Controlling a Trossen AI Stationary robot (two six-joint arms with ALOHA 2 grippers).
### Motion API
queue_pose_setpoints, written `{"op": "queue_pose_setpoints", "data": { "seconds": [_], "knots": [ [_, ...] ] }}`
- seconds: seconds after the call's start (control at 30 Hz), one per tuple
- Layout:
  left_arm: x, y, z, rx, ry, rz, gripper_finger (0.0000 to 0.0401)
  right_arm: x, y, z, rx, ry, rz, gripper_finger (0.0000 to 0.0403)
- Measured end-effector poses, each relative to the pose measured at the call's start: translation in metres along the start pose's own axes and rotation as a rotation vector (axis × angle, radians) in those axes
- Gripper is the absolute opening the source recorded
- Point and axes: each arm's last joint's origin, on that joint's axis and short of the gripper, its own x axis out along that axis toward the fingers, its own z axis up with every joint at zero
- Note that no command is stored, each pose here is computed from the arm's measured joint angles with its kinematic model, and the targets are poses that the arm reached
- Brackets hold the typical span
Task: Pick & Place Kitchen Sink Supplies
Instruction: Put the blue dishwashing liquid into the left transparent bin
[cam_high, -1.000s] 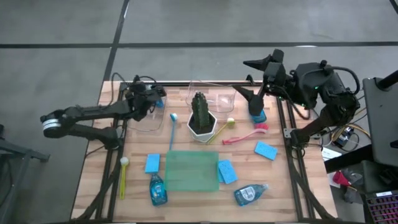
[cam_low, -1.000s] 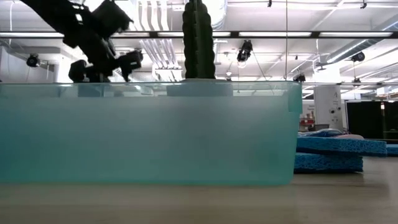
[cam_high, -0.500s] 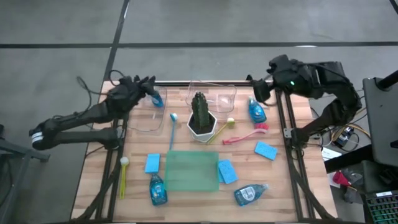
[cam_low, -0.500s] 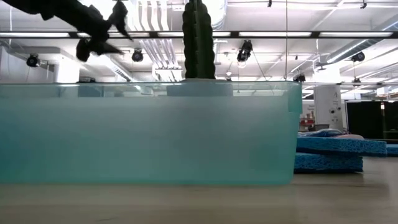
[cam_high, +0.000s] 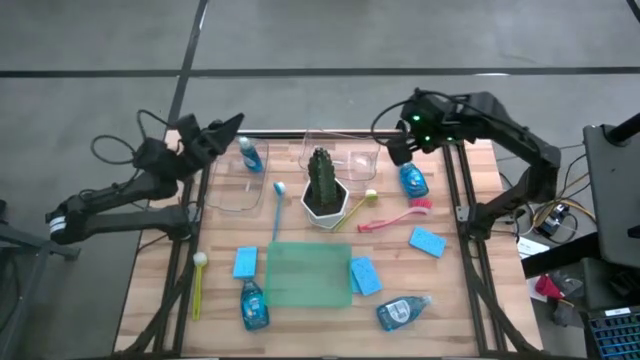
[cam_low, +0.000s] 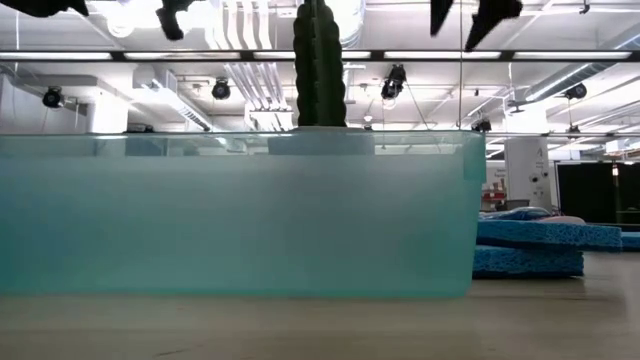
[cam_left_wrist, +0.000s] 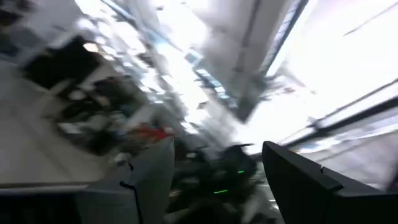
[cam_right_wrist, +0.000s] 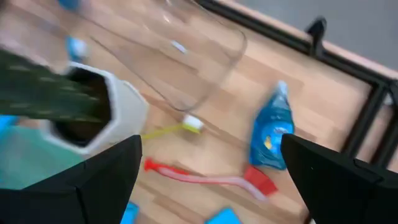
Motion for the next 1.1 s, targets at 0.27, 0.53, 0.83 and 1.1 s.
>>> {"op": "queue_pose_setpoints", "data": {
  "seconds": [0.27, 0.53, 0.83, 1.1],
  "knots": [
    [-0.001, -0.01, 0.006, -0.083, -0.016, -0.154, 0.0246, 0.064, -0.022, -0.001, -0.018, 0.184, -0.114, 0.0381],
    [-0.001, -0.012, 0.006, -0.092, -0.013, -0.174, 0.0246, 0.124, -0.06, -0.003, 0.019, 0.298, -0.074, 0.0381],
    [0.0, -0.012, 0.005, -0.076, -0.014, -0.171, 0.0246, 0.176, -0.098, -0.021, 0.036, 0.35, -0.088, 0.0381],
    [0.002, -0.01, 0.003, -0.055, -0.011, -0.16, 0.0245, 0.213, -0.12, -0.04, 0.103, 0.354, -0.049, 0.0381]
  ]
}}
